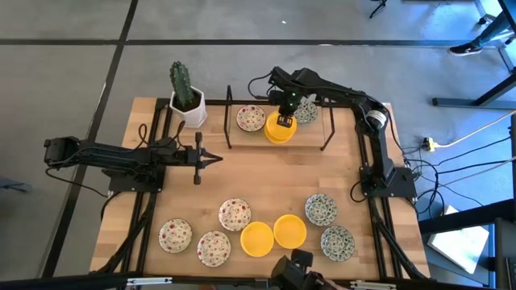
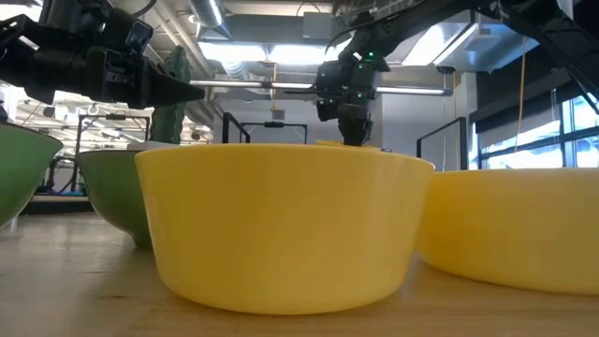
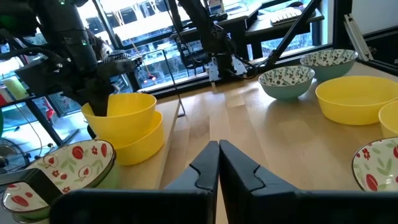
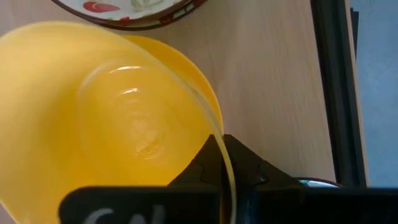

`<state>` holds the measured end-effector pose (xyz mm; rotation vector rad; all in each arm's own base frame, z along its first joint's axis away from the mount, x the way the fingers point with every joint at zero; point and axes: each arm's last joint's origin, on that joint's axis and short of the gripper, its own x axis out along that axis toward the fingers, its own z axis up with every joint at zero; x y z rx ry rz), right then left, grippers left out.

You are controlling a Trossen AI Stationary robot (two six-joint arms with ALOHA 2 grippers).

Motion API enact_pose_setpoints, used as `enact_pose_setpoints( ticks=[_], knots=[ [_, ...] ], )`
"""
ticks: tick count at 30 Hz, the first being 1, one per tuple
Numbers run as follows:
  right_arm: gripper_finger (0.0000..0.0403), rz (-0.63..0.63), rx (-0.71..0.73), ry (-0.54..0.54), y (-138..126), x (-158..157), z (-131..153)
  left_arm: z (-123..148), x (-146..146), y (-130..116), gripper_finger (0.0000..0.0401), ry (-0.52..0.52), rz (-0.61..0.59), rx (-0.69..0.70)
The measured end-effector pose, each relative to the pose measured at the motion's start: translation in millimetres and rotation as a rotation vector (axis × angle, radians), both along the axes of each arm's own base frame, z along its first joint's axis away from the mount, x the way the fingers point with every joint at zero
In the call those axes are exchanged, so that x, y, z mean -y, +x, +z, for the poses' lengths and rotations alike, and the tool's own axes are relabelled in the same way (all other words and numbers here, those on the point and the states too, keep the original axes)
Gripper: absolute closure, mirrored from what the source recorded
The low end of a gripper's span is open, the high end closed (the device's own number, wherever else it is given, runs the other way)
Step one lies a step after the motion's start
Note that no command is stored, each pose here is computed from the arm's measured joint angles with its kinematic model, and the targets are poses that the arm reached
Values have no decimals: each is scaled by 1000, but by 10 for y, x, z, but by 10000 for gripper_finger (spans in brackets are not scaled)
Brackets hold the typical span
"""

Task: Pick & Place Mini bowls
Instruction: Stack the yellow bowl on top of the yellow bowl on the shelf

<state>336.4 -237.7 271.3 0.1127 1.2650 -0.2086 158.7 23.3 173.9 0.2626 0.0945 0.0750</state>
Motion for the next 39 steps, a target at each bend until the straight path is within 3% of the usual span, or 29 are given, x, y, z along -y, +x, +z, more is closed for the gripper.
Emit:
enact_pose_setpoints(
  ticks=[30,39],
  knots=[
    [371,23,34,24,22,-1,-3,0,0,0,393,0,0,0],
    [295,6,17,11,15,2,-7,0,0,0,396,0,0,0]
  ],
)
